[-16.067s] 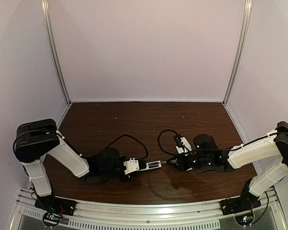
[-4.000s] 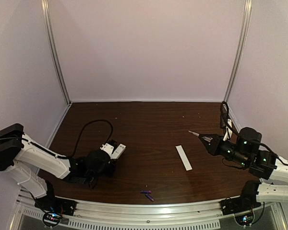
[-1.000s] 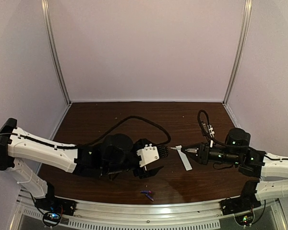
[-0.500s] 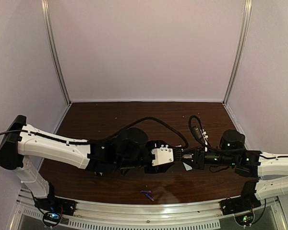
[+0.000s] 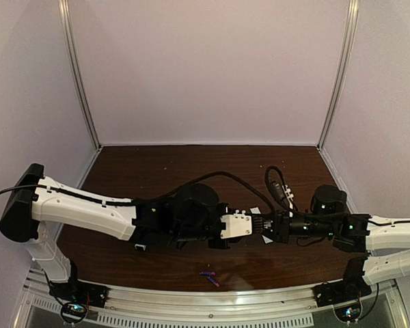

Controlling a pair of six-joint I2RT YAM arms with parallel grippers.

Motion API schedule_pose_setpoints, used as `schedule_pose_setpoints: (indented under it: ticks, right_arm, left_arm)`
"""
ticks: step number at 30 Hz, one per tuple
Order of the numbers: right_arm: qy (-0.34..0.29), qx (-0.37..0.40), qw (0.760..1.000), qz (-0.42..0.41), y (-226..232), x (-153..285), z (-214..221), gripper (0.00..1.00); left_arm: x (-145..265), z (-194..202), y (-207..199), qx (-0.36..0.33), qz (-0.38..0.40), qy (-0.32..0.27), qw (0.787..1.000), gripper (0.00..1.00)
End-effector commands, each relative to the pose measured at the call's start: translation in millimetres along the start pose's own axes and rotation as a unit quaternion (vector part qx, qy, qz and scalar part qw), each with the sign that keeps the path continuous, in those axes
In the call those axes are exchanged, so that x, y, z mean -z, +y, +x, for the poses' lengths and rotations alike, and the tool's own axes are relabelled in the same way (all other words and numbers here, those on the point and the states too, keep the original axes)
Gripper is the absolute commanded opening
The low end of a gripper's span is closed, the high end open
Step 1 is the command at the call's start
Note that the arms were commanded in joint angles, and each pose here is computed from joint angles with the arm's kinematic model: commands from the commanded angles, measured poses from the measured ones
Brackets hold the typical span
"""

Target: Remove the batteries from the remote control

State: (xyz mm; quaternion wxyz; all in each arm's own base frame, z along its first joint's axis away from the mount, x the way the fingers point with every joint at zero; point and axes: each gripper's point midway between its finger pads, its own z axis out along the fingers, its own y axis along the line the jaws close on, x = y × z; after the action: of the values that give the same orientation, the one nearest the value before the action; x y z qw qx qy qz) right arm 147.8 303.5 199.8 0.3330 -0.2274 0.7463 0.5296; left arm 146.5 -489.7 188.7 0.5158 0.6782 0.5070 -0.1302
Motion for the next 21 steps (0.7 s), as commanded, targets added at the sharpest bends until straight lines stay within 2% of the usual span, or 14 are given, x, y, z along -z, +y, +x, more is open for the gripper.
schedule_pose_setpoints:
  ticks: [1, 5, 9, 10, 11, 16, 19, 21]
  right_arm:
    - [-0.008, 0.015, 1.0, -0.015, 11.6, -1.3, -9.4, 0.0]
    - [-0.005, 0.015, 1.0, -0.013, 10.7, -2.3, -8.0, 0.0]
    - [-0.003, 0.015, 1.0, -0.011, 9.7, -3.3, -6.7, 0.0]
    - [-0.004, 0.016, 1.0, -0.011, 10.4, -3.3, -7.5, 0.0]
    - [-0.003, 0.015, 1.0, -0.01, 9.6, -3.6, -7.0, 0.0]
    - [-0.003, 0.017, 1.0, -0.007, 9.0, -3.7, -7.0, 0.02]
    - [-0.005, 0.02, 1.0, -0.009, 9.9, -3.0, -7.6, 0.13]
    - [-0.008, 0.023, 1.0, -0.01, 10.5, -1.7, -8.1, 0.31]
  left_arm:
    - [-4.5, -7.0, 2.4, -0.002, -0.001, -0.006, 1.0, 0.29]
    - [-6.4, -7.1, 2.3, -0.002, -0.001, -0.005, 1.0, 0.24]
    - [-6.3, -8.3, 2.8, -0.002, -0.001, -0.006, 1.0, 0.14]
    - [-6.6, -8.6, 3.1, -0.002, -0.001, -0.007, 1.0, 0.1]
    - [-7.2, -8.5, 3.1, -0.002, -0.002, -0.006, 1.0, 0.0]
    - [-9.1, -3.9, 4.0, 0.002, -0.007, 0.004, 1.0, 0.0]
    - [-9.0, 0.2, 3.3, 0.01, -0.008, 0.012, 1.0, 0.0]
    - [-8.6, 3.6, 3.1, 0.019, -0.01, 0.019, 1.0, 0.0]
